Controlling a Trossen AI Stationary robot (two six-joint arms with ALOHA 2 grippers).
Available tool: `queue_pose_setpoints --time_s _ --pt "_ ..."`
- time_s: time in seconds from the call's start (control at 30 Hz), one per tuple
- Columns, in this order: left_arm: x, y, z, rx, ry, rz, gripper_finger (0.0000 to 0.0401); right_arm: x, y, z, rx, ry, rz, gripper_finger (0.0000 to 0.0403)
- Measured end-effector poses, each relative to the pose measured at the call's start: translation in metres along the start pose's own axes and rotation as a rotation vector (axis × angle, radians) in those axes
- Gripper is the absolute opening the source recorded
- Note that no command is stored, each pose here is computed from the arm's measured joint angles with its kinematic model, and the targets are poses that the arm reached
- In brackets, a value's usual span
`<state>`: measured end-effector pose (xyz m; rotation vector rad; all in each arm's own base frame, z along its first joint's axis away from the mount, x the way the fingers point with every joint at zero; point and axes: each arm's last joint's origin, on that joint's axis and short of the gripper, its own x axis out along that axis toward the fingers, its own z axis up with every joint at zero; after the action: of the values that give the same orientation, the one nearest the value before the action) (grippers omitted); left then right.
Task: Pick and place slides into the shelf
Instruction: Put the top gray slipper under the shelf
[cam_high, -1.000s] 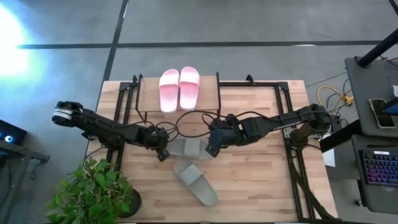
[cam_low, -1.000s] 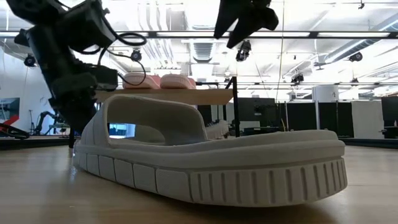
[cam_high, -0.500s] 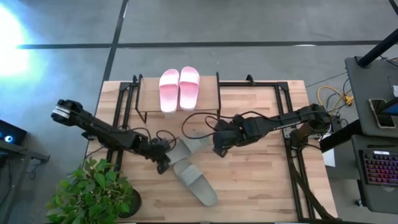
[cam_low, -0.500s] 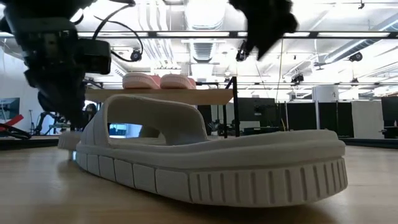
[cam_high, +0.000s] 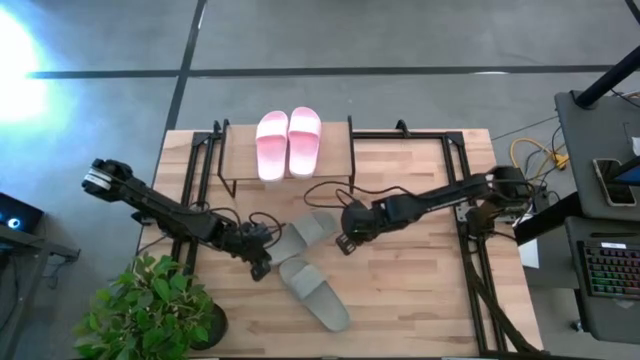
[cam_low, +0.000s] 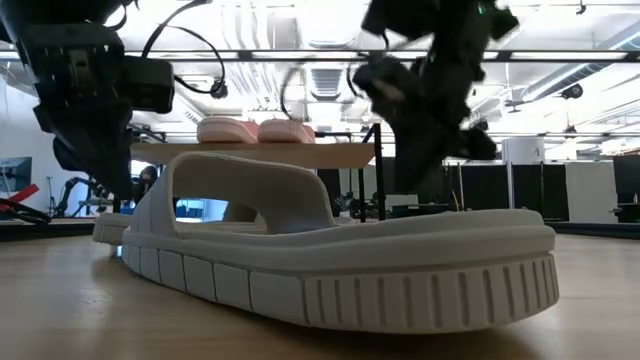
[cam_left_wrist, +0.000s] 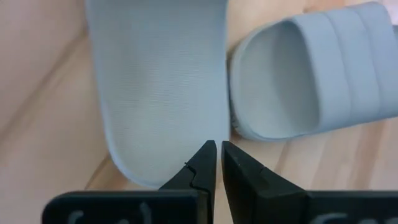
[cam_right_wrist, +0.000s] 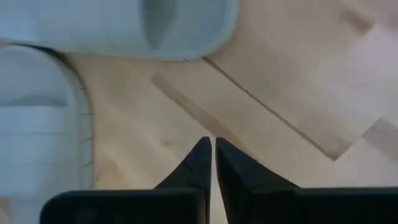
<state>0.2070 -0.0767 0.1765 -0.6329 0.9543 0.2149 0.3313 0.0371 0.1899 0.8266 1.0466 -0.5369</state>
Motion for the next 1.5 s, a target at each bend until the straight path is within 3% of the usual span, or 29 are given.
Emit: queue_pose_setpoints --time_s 0.23,0.4,0.7,0.93,1.1,1.27,1.5 --pt "0.000 0.007 0.000 0.017 -0.079 0.120 0.0011 0.029 -0.008 -0.006 0.166 -0.069 0.155 0.0009" --pt "0.002 0.011 -0.002 0.023 -0.109 0.162 0.0011 0.046 -0.005 -0.003 0.201 -0.113 0.180 0.0009" --pt "0.006 0.017 -0.007 0.023 -0.085 0.193 0.0011 0.085 0.028 0.017 0.051 -0.117 0.157 0.0009" --pt "0.006 0.012 -0.007 0.022 -0.092 0.142 0.0011 0.077 0.067 0.058 -0.091 -0.336 0.162 0.0009" --pt "0.005 0.010 -0.010 0.023 -0.082 0.139 0.0011 0.064 0.086 0.087 -0.179 -0.380 0.152 0.0009" --pt "0.005 0.009 -0.011 0.017 -0.082 0.137 0.0011 0.055 0.085 0.095 -0.188 -0.337 0.069 0.0009" --pt "0.005 0.009 -0.012 0.021 -0.085 0.139 0.0011 0.054 0.078 0.076 -0.281 -0.134 0.015 0.0009"
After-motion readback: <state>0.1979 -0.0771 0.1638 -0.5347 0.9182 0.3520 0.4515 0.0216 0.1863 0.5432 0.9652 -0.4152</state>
